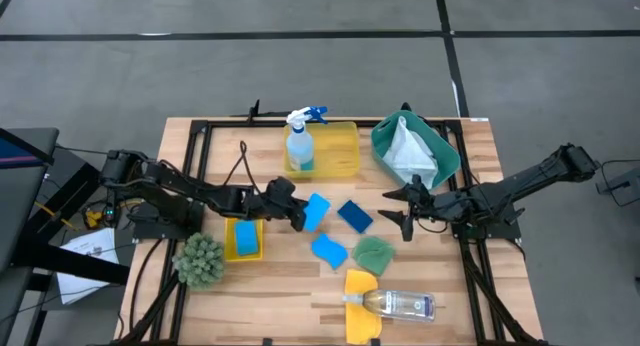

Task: Pick & Place Kitchen Items
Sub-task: Put the blue sponge into the bottom yellow bin

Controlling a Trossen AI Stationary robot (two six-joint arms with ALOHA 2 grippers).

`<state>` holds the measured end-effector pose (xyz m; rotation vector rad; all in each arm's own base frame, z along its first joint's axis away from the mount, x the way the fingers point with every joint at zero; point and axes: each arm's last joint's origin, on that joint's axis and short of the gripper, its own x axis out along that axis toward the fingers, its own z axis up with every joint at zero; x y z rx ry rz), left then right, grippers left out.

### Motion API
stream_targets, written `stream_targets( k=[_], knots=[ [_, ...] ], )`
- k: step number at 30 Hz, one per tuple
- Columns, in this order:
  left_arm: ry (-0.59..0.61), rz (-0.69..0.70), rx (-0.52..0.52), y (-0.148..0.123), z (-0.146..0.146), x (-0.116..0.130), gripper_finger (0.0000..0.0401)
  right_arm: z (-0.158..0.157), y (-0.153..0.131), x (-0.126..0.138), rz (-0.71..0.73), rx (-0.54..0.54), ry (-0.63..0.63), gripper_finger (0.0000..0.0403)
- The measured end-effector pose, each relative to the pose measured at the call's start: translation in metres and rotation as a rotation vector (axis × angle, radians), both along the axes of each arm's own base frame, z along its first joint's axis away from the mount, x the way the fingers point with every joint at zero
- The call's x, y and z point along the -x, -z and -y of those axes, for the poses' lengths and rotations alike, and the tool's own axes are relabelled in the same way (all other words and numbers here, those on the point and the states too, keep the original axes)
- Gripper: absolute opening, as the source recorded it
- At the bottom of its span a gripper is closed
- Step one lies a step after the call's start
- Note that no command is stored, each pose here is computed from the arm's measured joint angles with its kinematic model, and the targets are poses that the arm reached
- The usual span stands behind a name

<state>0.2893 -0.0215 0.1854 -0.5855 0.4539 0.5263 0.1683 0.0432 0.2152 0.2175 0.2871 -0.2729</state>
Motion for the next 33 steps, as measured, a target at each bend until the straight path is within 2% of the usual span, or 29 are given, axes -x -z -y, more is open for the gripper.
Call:
stream_targets(
  k=[3,6,9,12,16,18,22,26,33],
  knots=[
    [0.082,-0.044,-0.034,-0.008,-0.002,0.008,0.0,0.0,0.0,0.0,0.0,0.0,-0.001,0.025],
    [0.243,-0.069,-0.074,-0.022,-0.006,0.017,0.0,0.0,0.0,0.0,0.003,-0.001,-0.001,0.025],
    [0.466,-0.085,-0.145,-0.034,-0.011,0.026,0.0,0.0,-0.001,0.0,0.004,0.01,-0.006,0.025],
    [0.733,-0.092,-0.271,-0.041,-0.013,0.035,0.0,0.0,-0.001,0.0,0.004,0.011,-0.008,0.025],
    [1.095,-0.042,-0.446,-0.043,-0.01,0.042,0.0,0.0,-0.002,-0.001,0.012,0.019,-0.013,0.025],
    [1.213,0.0,-0.519,-0.044,-0.008,0.042,0.0,0.0,-0.002,-0.001,0.016,0.022,-0.014,0.025],
    [1.33,-0.001,-0.579,-0.043,-0.008,0.045,0.0001,-0.001,-0.003,-0.001,0.022,0.025,-0.019,0.025],
    [1.392,0.012,-0.522,-0.046,-0.012,0.048,0.0001,-0.001,-0.004,-0.001,0.03,0.031,-0.022,0.025],
    [1.492,-0.095,-0.494,-0.055,-0.01,0.055,0.0001,-0.001,-0.006,-0.002,0.043,0.041,-0.026,0.025]
  ],
)
